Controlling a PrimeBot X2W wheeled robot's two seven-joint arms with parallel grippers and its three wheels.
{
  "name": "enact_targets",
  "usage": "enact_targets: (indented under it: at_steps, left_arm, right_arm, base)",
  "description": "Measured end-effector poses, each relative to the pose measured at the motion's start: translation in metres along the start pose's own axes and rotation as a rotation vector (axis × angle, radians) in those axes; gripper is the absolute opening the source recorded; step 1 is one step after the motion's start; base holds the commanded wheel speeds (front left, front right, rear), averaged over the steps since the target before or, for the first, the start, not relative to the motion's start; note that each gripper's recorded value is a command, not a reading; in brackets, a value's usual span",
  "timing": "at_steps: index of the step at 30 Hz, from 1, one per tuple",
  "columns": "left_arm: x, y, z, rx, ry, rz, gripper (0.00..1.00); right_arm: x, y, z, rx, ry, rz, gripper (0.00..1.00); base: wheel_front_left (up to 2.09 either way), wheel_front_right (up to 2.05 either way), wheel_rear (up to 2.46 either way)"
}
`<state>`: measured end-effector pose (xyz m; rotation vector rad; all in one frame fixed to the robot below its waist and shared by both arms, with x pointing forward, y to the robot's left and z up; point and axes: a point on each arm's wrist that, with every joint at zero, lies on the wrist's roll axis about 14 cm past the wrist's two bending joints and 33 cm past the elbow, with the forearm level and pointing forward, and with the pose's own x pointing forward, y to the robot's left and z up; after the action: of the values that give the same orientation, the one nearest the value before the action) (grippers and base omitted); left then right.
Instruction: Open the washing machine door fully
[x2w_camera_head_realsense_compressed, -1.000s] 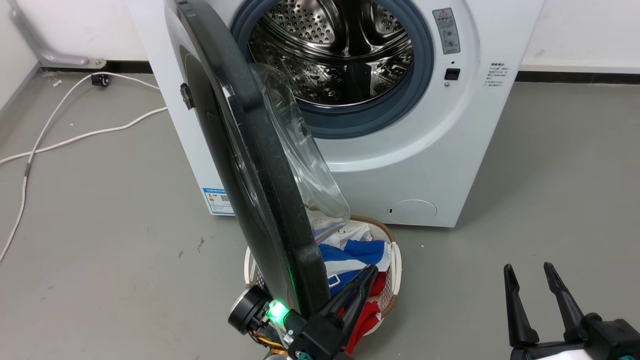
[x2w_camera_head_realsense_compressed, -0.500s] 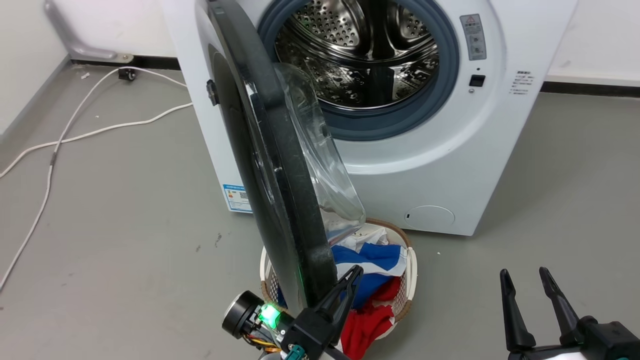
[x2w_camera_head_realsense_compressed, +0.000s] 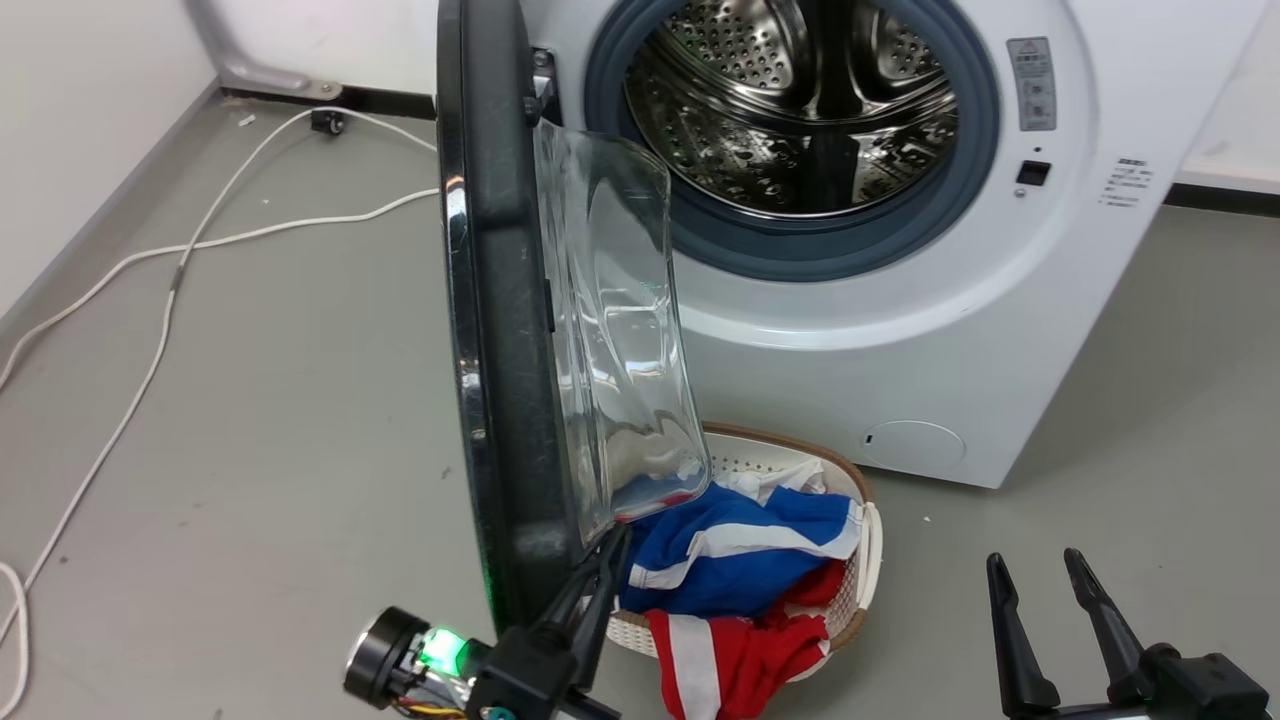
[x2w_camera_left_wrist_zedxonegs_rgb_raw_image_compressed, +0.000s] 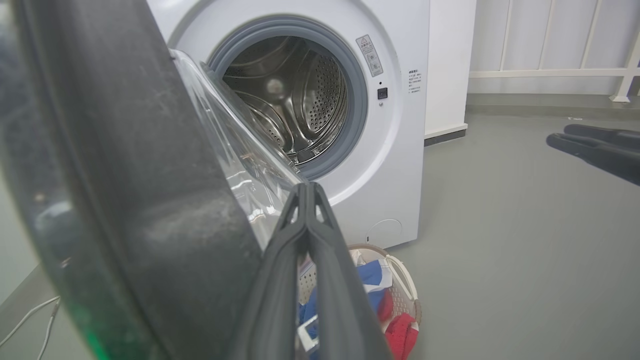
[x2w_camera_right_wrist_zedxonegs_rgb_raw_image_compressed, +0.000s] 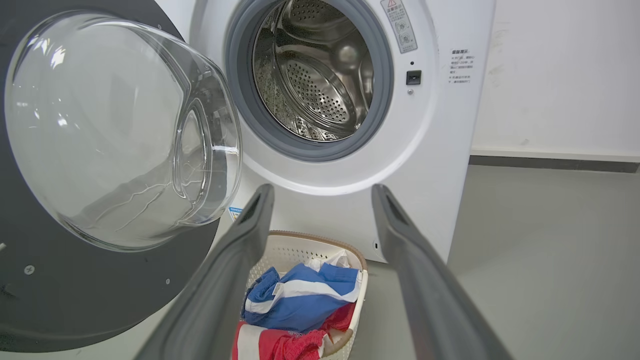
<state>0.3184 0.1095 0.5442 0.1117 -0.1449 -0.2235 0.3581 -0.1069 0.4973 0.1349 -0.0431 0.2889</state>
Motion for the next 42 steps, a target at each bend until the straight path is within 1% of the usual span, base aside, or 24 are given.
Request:
enact_targets:
  at_steps: [5,12,16,19,25,36,42]
  left_arm:
    - [-0.013,0.028,-0.005,0.004,0.034,0.102,0.0]
    - [-0.036,0.085,-0.025,0.017,0.102,0.299,0.0]
    - [-0.051,0.12,-0.034,0.042,0.132,0.403,0.0]
    - [-0.059,0.141,-0.037,0.047,0.143,0.459,0.0]
    - [-0.064,0.175,-0.039,0.067,0.154,0.534,0.0]
    - [-0.062,0.248,-0.043,0.118,0.174,0.667,0.0]
    - [-0.059,0.282,-0.048,0.149,0.204,0.714,0.0]
  right_arm:
    - [0.007,0.009,-0.006,0.006,0.016,0.032,1.0]
    - [0.014,0.014,-0.012,0.01,0.033,0.055,1.0]
    - [0.017,0.015,-0.014,0.007,0.037,0.059,1.0]
    - [0.018,0.013,-0.017,0.006,0.045,0.056,1.0]
    - [0.024,0.011,-0.02,-0.002,0.051,0.054,1.0]
    - [0.036,0.0,-0.033,-0.021,0.077,0.034,1.0]
    - [0.044,-0.003,-0.042,-0.021,0.094,0.029,1.0]
  base:
    - [0.0,0.0,0.0]
    - [0.0,0.0,0.0]
    - [0.0,0.0,0.0]
    - [0.0,0.0,0.0]
    - [0.0,0.0,0.0]
    - [0.0,0.0,0.0]
    - [0.0,0.0,0.0]
